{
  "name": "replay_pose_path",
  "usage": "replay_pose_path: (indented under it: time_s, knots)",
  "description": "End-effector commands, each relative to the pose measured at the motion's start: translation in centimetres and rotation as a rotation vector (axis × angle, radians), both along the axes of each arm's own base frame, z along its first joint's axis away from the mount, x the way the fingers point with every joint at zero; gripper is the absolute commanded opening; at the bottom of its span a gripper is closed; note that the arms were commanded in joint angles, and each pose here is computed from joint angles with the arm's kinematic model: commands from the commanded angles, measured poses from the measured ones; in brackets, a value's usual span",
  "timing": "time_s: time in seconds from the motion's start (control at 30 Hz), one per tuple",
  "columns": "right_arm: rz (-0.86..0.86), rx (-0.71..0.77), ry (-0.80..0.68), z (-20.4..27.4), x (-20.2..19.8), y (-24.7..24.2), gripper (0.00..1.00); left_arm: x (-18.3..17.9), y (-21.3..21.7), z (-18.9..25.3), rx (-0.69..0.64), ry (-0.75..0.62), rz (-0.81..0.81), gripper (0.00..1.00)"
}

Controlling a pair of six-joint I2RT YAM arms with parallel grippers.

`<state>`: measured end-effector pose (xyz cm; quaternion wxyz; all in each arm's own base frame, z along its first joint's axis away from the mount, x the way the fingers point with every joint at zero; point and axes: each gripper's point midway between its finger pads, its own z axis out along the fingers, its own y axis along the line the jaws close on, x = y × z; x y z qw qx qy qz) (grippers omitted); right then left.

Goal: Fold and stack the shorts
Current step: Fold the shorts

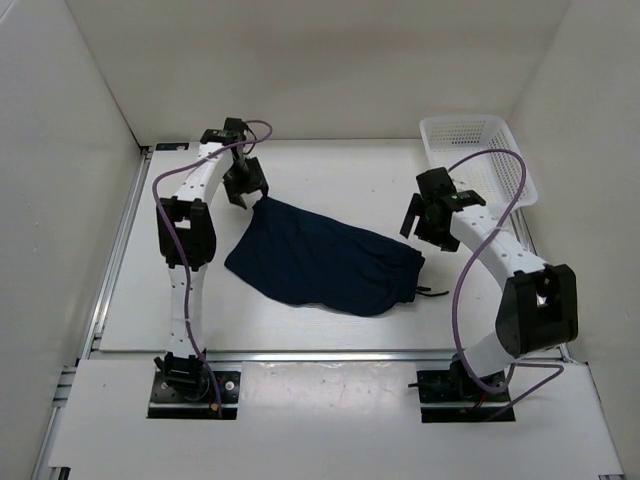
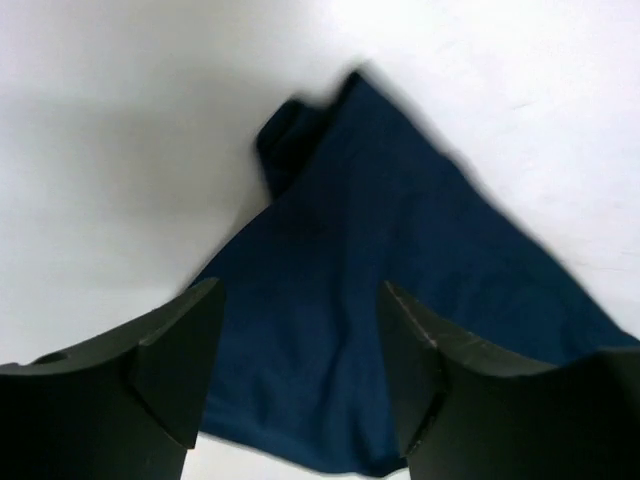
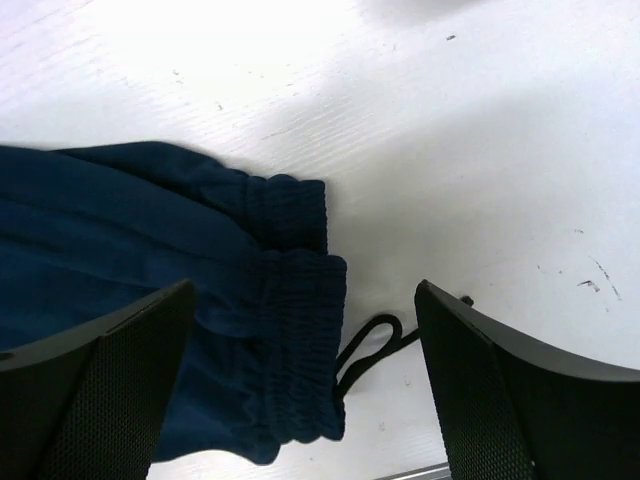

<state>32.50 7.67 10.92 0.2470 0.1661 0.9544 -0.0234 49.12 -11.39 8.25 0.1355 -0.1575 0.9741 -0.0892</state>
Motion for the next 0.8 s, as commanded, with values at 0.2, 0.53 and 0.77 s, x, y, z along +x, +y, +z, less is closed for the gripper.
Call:
replay_pose_path:
  time_s: [0.2, 0.53, 0.77]
  knots:
    - [0.043, 0.186, 0.033, -1.1, -7.1, 1.2, 0.96, -6.3, 4.4, 3.7, 0.122, -0.020, 0.032, 0.75]
    - [-0.014, 0.409, -0.013, -2.1, -9.1, 2.5, 0.62, -13.1, 5.8, 1.7, 0.110, 0.039, 0.068, 0.72]
    - [0.066, 0.380, 0.023, -1.9, -10.2, 4.5, 0.15, -13.2, 5.5, 2.6, 0.108, 0.022, 0.059, 0.72]
